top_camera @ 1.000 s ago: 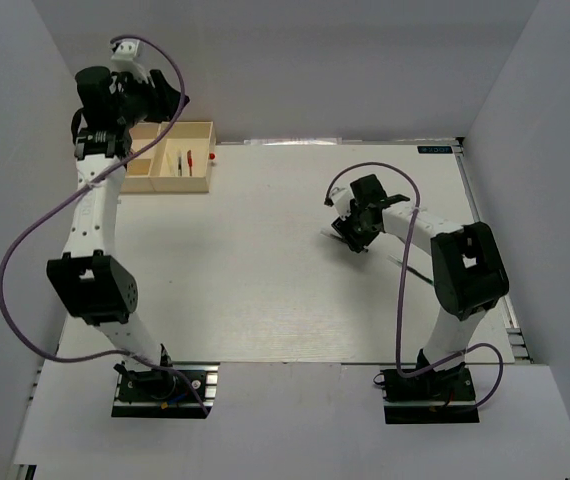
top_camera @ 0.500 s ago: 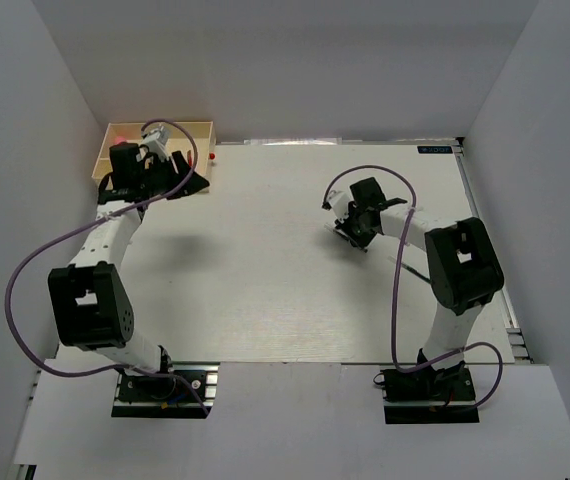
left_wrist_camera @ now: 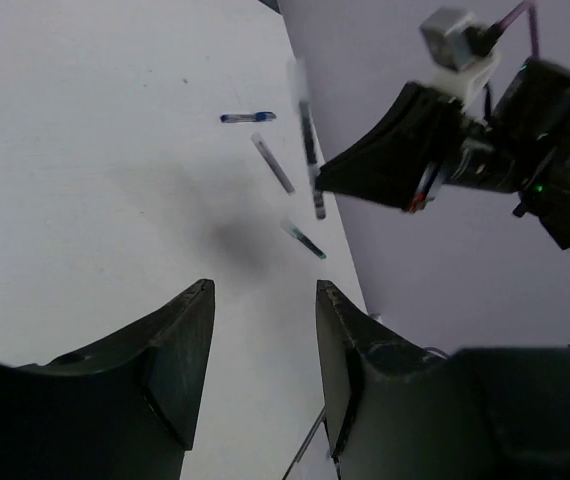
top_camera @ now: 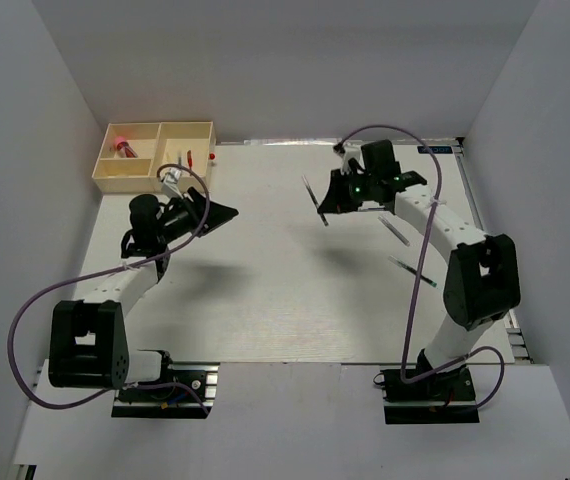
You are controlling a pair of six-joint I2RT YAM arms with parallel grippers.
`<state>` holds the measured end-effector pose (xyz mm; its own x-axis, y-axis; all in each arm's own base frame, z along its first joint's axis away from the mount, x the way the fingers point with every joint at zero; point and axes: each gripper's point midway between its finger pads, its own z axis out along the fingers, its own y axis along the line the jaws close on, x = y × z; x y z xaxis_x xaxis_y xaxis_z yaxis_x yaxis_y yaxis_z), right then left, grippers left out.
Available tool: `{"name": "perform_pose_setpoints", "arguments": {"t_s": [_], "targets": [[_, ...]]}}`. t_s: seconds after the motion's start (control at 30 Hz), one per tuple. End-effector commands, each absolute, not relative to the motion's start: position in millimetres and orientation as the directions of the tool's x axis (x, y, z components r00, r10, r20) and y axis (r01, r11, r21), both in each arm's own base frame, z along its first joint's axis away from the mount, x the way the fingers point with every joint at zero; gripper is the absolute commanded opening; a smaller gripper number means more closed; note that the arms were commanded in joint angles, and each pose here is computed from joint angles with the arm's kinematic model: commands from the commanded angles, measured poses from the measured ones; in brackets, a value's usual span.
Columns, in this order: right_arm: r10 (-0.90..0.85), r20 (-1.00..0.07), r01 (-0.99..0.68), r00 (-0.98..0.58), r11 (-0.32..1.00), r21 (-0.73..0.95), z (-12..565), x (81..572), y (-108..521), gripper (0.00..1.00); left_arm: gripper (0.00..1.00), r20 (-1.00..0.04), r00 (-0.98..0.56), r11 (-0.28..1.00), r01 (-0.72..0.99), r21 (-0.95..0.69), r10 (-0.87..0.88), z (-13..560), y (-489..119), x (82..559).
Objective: Sort the stationery into containers
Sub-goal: Pick up the pen from the center of the board, then place the pen in the storage box.
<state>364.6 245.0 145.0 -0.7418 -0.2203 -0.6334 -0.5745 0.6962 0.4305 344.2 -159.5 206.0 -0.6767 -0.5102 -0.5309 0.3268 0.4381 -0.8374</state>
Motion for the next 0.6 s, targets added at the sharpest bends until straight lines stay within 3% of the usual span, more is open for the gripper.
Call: {"name": "perform_pose_setpoints", "arguments": {"t_s": [0.0,0.17,0.43,0.57], "targets": [[0.038,-0.584,-0.460,-0.811,0.576,0.676,231.5,362.2,274.9,0.00,0.55,-0.571,-0.629,0.377,0.429,-0.821,-0.528,248.8,-175.8,341.6],[0.109,-0.507,-0.406,-0.855,0.466,0.786,251.5,342.1,284.3,0.00,0.54,-0.572,-0.662,0.344,0.458,-0.820,-0.484,255.2,-217.0,339.5],[0.103,-0.477,-0.420,-0.873,0.342,0.841,268.3,325.5,293.7,0.00,0.53,-0.585,-0.703,0.286,0.511,-0.811,-0.405,261.2,-276.7,350.8],[0.114,-0.434,-0.378,-0.894,0.328,0.866,261.3,319.8,293.5,0.00,0.53,-0.585,-0.726,0.256,0.526,-0.811,-0.361,259.3,-304.6,343.3]]}}
